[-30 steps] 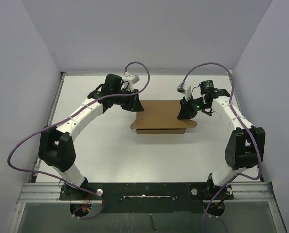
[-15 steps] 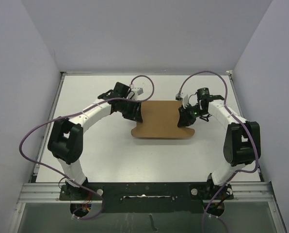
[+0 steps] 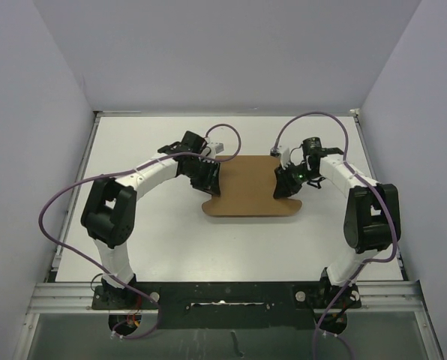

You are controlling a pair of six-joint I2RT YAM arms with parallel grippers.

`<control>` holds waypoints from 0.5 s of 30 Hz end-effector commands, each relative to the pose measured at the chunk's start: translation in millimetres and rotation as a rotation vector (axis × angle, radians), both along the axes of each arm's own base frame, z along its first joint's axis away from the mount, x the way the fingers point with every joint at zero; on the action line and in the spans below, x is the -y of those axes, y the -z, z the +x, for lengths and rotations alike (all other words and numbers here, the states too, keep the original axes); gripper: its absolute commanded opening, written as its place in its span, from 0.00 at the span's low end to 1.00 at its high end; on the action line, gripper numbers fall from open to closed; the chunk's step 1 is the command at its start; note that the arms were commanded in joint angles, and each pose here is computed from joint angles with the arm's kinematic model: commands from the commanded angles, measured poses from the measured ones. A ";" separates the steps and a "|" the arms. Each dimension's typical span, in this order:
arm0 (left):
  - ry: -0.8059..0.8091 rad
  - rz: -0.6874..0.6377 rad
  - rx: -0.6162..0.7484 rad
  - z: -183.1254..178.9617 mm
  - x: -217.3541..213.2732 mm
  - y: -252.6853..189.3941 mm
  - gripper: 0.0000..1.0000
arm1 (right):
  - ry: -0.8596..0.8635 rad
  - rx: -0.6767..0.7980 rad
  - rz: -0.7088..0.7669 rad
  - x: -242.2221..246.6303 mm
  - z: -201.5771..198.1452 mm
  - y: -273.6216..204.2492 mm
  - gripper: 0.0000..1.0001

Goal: Fold the paper box

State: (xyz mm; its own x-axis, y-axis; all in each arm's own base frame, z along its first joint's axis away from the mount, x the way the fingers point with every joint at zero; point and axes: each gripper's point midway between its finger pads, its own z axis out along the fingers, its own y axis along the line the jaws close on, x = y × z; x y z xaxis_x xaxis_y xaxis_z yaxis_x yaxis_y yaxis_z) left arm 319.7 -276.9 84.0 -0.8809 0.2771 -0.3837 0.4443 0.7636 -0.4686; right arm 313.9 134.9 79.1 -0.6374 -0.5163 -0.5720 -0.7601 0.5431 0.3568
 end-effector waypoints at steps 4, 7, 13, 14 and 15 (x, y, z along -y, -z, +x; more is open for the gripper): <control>0.007 -0.084 0.158 12.8 8.5 -47.5 0.33 | -0.023 0.132 0.209 -10.8 4.2 -58.2 0.24; 0.023 -0.172 0.288 14.6 10.7 -79.2 0.33 | 0.013 0.174 0.272 -4.5 5.2 -75.0 0.26; 0.011 -0.256 0.497 15.9 4.9 -106.3 0.36 | 0.092 0.131 0.247 8.3 12.5 -55.8 0.26; 0.009 -0.259 0.512 15.3 3.5 -105.7 0.37 | 0.103 0.123 0.236 10.0 14.3 -52.7 0.26; 0.008 -0.264 0.533 15.8 2.5 -108.3 0.39 | 0.114 0.109 0.224 12.0 16.2 -47.2 0.26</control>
State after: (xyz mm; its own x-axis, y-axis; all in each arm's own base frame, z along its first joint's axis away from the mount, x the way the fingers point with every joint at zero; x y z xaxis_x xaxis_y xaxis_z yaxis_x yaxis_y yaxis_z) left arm 313.8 -272.8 138.7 -0.7355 0.1995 -0.6475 0.5733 0.6925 -0.4379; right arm 322.4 122.0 135.7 -0.5858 -0.3185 -0.7452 -0.7612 0.5318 0.3711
